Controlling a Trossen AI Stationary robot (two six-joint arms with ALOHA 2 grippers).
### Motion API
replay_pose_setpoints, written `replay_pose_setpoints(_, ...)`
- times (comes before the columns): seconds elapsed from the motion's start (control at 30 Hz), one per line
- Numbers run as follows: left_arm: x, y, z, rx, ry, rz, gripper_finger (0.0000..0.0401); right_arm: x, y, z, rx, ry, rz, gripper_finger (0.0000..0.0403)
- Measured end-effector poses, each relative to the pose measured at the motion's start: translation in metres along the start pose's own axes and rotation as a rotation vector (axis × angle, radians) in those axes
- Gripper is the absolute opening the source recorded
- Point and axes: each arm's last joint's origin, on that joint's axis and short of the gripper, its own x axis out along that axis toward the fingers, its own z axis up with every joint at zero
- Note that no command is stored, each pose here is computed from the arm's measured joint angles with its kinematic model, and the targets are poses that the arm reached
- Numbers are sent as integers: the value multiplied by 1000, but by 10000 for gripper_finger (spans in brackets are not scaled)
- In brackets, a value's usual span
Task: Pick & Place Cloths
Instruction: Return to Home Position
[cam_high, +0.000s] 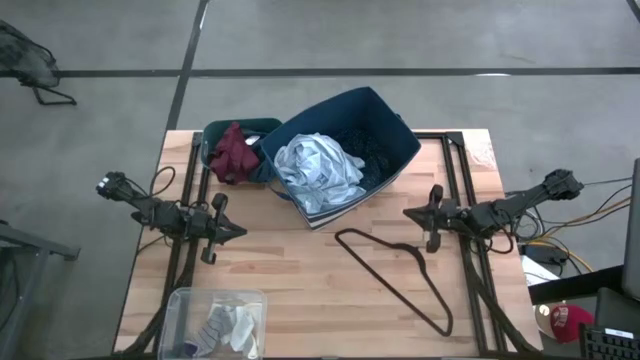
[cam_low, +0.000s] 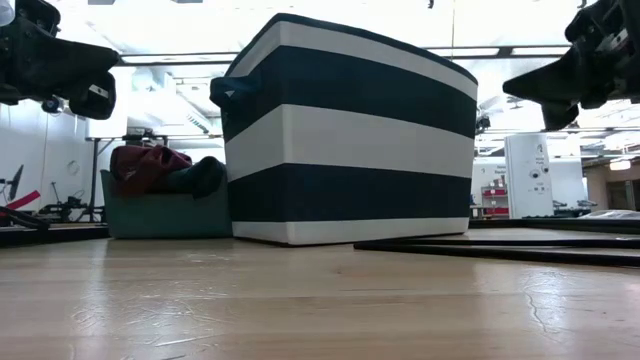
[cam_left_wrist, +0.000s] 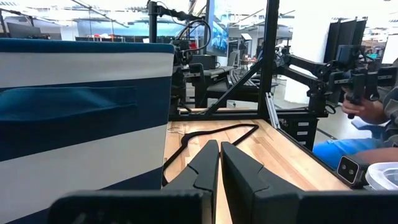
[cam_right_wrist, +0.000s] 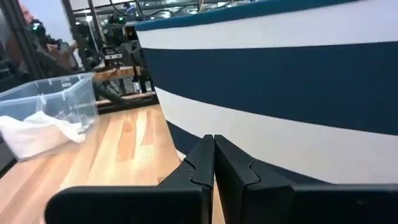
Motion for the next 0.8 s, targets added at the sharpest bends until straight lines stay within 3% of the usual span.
replay_pose_setpoints(0.23,0,0,0,0,0,0,26,-1,2,-3,-7,44,111,8)
replay_pose_setpoints(0.8,0,0,0,0,0,0,26,-1,2,-6,-21,73,112,8)
